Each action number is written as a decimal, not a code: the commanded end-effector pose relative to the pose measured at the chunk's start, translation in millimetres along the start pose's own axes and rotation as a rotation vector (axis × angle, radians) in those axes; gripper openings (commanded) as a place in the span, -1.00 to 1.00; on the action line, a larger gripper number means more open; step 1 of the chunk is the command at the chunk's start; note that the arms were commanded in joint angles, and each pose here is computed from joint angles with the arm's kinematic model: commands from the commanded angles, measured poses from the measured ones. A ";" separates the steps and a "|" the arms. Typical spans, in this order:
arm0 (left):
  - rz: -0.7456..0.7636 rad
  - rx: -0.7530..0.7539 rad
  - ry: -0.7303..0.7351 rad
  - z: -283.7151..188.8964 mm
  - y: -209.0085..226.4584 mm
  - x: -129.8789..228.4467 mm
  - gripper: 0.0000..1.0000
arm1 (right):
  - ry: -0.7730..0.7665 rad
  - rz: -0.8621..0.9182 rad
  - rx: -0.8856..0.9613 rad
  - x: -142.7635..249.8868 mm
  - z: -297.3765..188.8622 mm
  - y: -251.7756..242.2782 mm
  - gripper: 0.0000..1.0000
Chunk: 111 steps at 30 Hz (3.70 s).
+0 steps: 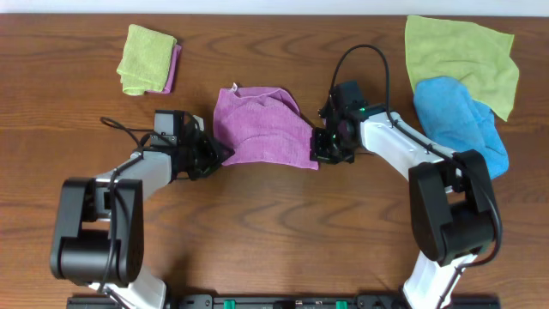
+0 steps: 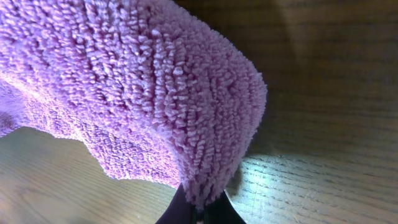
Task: Fold the cloth
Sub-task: 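Reach the left gripper to the cloth's left edge and grasp it, then lift the cloth with both grippers and stretch it upward, then lay the cloth down toward the robot, folding it in half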
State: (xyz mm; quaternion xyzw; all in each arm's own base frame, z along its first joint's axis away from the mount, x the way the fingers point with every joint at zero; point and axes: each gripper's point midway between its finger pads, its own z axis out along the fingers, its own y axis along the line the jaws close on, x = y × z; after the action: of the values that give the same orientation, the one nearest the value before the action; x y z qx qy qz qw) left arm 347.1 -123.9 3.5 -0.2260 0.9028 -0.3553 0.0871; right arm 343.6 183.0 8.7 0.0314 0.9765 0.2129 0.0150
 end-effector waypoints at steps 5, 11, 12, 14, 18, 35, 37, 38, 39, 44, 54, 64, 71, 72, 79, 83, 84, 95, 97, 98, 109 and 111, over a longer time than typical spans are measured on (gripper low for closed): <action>0.023 0.065 0.011 2.1 -14.3 -3.8 -0.88 | -0.007 -0.001 -0.012 0.7 -4.1 5.5 -0.97; 0.141 0.195 -0.070 -38.0 -87.6 -34.3 -0.88 | -0.135 -0.046 -0.023 -14.9 -45.7 18.6 -0.97; 0.165 0.211 -0.100 -50.2 -104.0 -42.1 -0.88 | -0.175 -0.053 -0.030 -19.6 -59.2 21.6 -0.97; 0.194 0.219 -0.151 -68.7 -125.4 -53.6 -0.88 | -0.247 -0.064 -0.036 -27.4 -82.2 25.4 -0.97; 0.251 0.251 -0.236 -103.5 -166.1 -71.0 -0.88 | -0.411 -0.091 -0.084 -42.7 -136.1 37.6 -0.97; 0.310 0.328 -0.391 -146.4 -227.4 -110.1 -0.88 | -0.766 -0.154 -0.131 -99.6 -226.7 61.3 -0.97; 0.301 0.349 -0.404 -139.8 -229.2 -119.5 -0.88 | -0.788 -0.149 -0.133 -113.8 -223.9 57.5 -0.97; 0.298 0.356 -0.412 -136.1 -229.7 -124.8 -0.89 | -0.798 -0.146 -0.134 -121.6 -221.9 55.6 -0.97; 0.287 0.360 -0.416 -132.1 -229.2 -129.8 -0.88 | -0.804 -0.139 -0.134 -127.8 -220.9 53.6 -0.97; 0.267 0.371 -0.419 -110.9 -231.9 -156.4 -0.88 | -0.824 -0.115 -0.133 -171.7 -212.4 48.8 -0.97; 0.342 0.393 -0.397 -114.7 -255.3 -177.2 -0.88 | -0.785 -0.163 -0.089 -193.9 -224.5 59.8 -0.97; 0.319 0.279 -0.134 -90.1 -212.3 -127.0 -0.88 | -0.515 -0.166 0.027 -139.7 -187.7 31.9 -0.97; 0.336 0.018 0.083 -78.0 -141.1 -74.3 -0.88 | -0.247 -0.158 0.105 -79.0 -158.9 10.5 -0.97; 0.336 -0.015 0.107 -78.0 -133.1 -68.3 -0.88 | -0.221 -0.154 0.112 -72.9 -156.1 7.8 -0.97; 0.323 -0.146 0.225 -80.0 -99.5 -38.7 -0.88 | -0.068 -0.146 0.138 -33.6 -119.2 -9.1 -0.97; 0.276 -0.180 0.298 -69.7 -75.0 -18.1 -0.88 | -0.007 -0.132 0.143 -13.6 -99.9 -19.2 -0.97; 0.258 -0.191 0.324 -65.1 -65.2 -9.7 -0.88 | 0.002 -0.131 0.141 -9.0 -95.8 -21.3 -0.97; 0.201 -0.232 0.413 -53.3 -18.9 52.6 -0.88 | 0.045 -0.093 0.142 40.1 -77.2 -43.2 -0.97; 0.198 -0.239 0.422 -54.7 -12.2 66.4 -0.88 | 0.060 -0.067 0.146 53.3 -72.1 -49.6 -0.97; 0.190 -0.246 0.425 -55.6 -7.5 74.6 -0.88 | 0.069 -0.059 0.149 60.4 -69.6 -52.8 -0.97; 0.161 -0.244 0.343 -69.8 1.7 107.7 -0.87 | 0.049 -0.048 0.150 90.9 -70.9 -63.2 -0.97; 0.168 -0.217 0.292 -70.3 -7.5 99.3 -0.88 | 0.014 -0.052 0.146 82.6 -71.0 -61.6 -0.97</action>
State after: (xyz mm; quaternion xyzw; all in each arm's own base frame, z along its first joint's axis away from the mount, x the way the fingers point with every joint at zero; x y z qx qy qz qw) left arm 231.0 -146.3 59.8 -0.0803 0.9452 -0.3085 -0.0704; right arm 246.1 123.4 50.2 -0.0098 0.9810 0.1935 -0.0134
